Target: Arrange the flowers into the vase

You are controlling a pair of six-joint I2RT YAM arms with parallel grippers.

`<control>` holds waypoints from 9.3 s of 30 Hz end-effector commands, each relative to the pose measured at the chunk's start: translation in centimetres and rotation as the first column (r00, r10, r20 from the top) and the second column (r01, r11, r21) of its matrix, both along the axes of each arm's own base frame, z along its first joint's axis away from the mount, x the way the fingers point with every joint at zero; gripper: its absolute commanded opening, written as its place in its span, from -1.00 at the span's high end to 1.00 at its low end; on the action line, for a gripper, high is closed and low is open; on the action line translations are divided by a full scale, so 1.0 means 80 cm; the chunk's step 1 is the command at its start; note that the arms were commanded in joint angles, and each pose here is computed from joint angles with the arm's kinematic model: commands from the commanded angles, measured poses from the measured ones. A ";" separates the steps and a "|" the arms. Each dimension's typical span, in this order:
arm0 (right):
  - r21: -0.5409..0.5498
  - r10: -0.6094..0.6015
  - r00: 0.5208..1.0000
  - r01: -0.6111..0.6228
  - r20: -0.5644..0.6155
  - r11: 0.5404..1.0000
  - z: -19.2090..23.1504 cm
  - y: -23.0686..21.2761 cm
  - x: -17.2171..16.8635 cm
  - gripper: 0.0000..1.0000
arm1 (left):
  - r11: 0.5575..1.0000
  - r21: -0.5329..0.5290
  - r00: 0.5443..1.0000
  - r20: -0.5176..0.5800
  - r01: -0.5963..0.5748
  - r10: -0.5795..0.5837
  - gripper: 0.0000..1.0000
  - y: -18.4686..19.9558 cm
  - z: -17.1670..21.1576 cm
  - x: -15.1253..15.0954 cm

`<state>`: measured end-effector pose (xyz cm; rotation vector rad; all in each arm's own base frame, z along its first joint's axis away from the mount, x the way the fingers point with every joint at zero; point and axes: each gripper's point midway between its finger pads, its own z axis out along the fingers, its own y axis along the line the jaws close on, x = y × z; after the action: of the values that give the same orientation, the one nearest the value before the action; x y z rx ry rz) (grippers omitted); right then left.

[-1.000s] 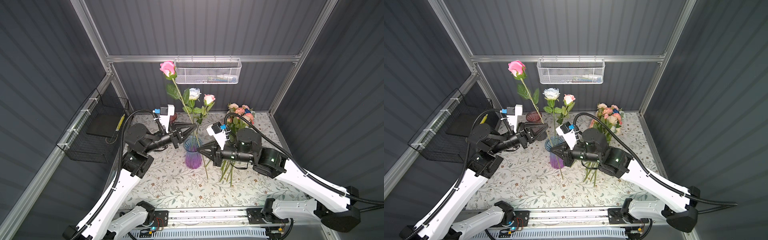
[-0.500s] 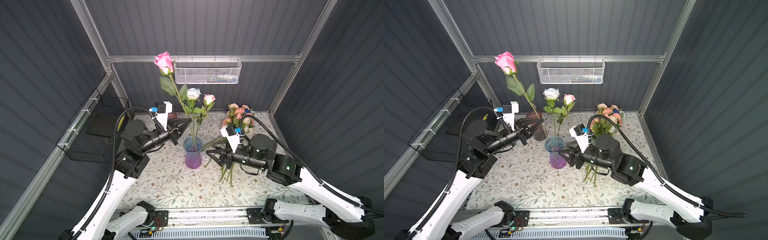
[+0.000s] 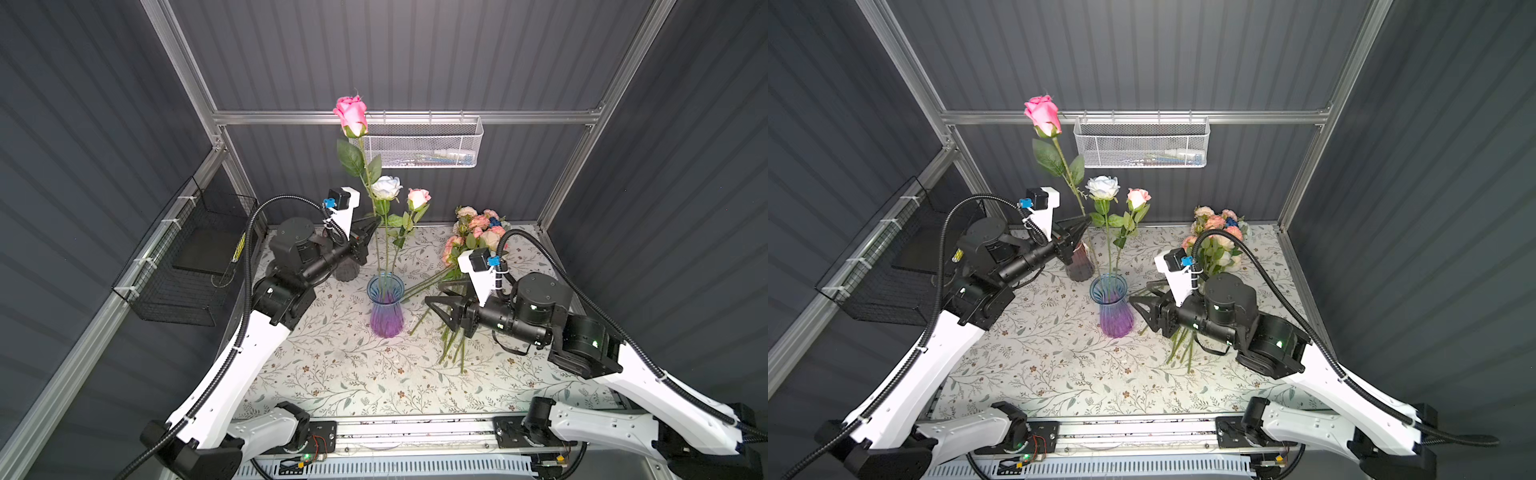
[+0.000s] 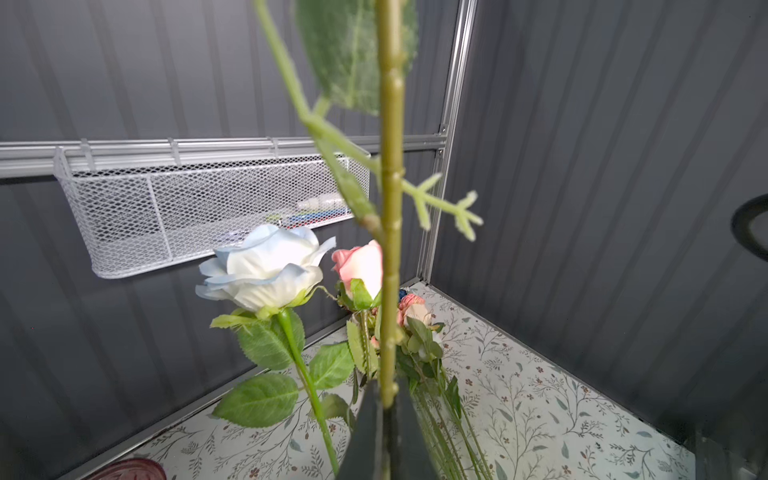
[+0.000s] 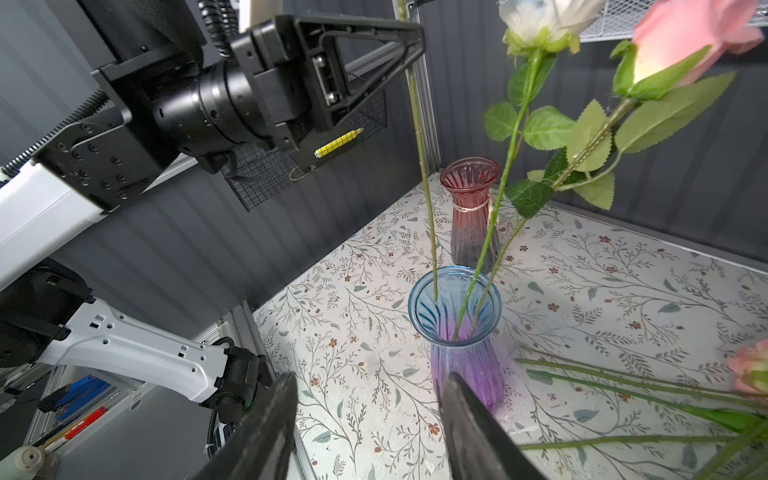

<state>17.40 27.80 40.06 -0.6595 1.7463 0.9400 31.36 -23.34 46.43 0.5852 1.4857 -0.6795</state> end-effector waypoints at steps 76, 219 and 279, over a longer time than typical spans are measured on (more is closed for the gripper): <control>-0.510 -0.735 0.366 0.544 -0.570 0.666 -0.428 -0.208 0.247 0.70 | 0.935 -0.152 0.898 -0.363 -0.319 0.248 -0.99 0.114 -0.130 -0.081; -0.540 -0.791 0.254 0.613 -0.556 0.576 -0.445 -0.216 0.230 0.49 | 0.930 -0.088 0.862 -0.415 -0.357 0.291 -1.00 0.121 -0.162 -0.081; 0.130 0.045 0.994 -0.058 0.098 0.990 0.082 0.013 0.033 1.00 | 0.758 -0.243 0.701 -0.288 0.605 -0.652 -0.79 -0.028 -0.034 -0.191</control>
<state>20.72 26.91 45.62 -0.5601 1.6244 1.0297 19.00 -25.05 40.98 0.7713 1.6796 -1.3329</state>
